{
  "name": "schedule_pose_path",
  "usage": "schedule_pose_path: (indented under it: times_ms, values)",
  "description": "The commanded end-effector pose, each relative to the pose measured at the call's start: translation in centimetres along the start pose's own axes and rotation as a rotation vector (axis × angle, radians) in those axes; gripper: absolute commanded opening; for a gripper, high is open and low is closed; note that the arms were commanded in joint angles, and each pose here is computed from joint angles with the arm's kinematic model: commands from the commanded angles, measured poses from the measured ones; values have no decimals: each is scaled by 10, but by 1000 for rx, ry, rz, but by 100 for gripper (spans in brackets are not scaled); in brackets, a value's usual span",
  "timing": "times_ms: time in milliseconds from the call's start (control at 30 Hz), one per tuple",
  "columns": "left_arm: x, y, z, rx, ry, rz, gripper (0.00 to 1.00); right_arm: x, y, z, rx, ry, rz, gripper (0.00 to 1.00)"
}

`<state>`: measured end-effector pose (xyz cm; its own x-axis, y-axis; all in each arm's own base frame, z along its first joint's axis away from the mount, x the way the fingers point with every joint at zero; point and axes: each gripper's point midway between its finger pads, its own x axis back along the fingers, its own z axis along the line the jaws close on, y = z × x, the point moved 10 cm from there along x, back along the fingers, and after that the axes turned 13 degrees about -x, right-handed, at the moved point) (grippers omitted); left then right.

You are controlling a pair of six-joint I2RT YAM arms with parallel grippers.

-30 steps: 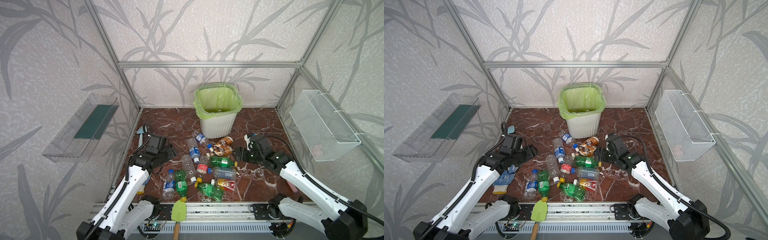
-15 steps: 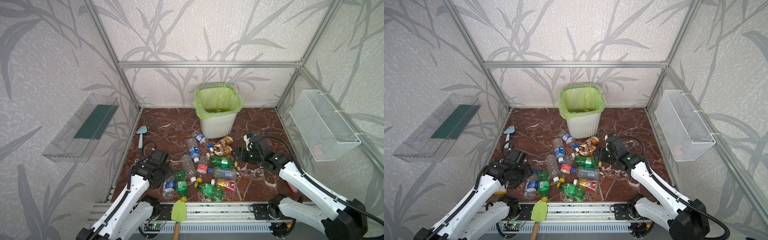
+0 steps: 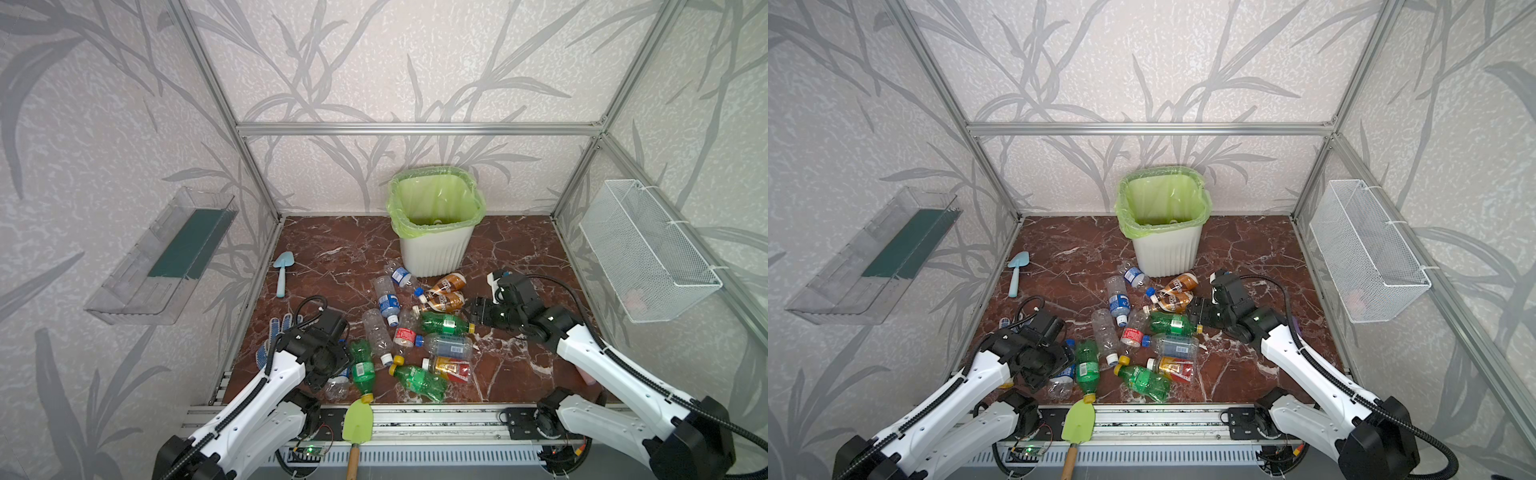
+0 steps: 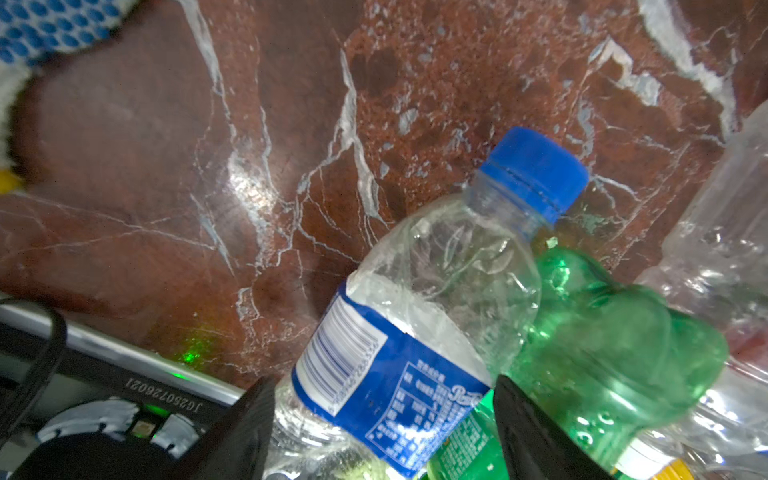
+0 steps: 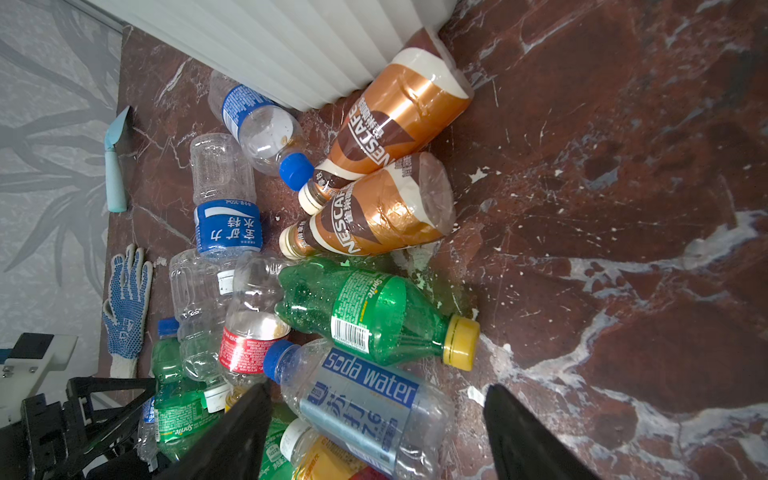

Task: Throw the plastic bottles in the bin
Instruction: 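Grasp the blue-cap clear water bottle with the left gripper while the right gripper returns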

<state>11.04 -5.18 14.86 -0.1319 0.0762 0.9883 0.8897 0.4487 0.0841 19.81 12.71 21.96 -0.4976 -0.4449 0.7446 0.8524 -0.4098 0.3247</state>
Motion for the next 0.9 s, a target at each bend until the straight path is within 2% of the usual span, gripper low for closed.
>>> schedule_pose_path:
  times_ms: [0,433,867]
  values:
    - [-5,-2,1,23,20,19,82,0,-2,0,-1,12,-1,81]
    - [-20,-2,0,25,36,31,81,2,-3,-2,-5,6,-5,81]
    - [-22,-2,-1,31,16,24,56,-1,-2,-2,-8,5,-2,80]
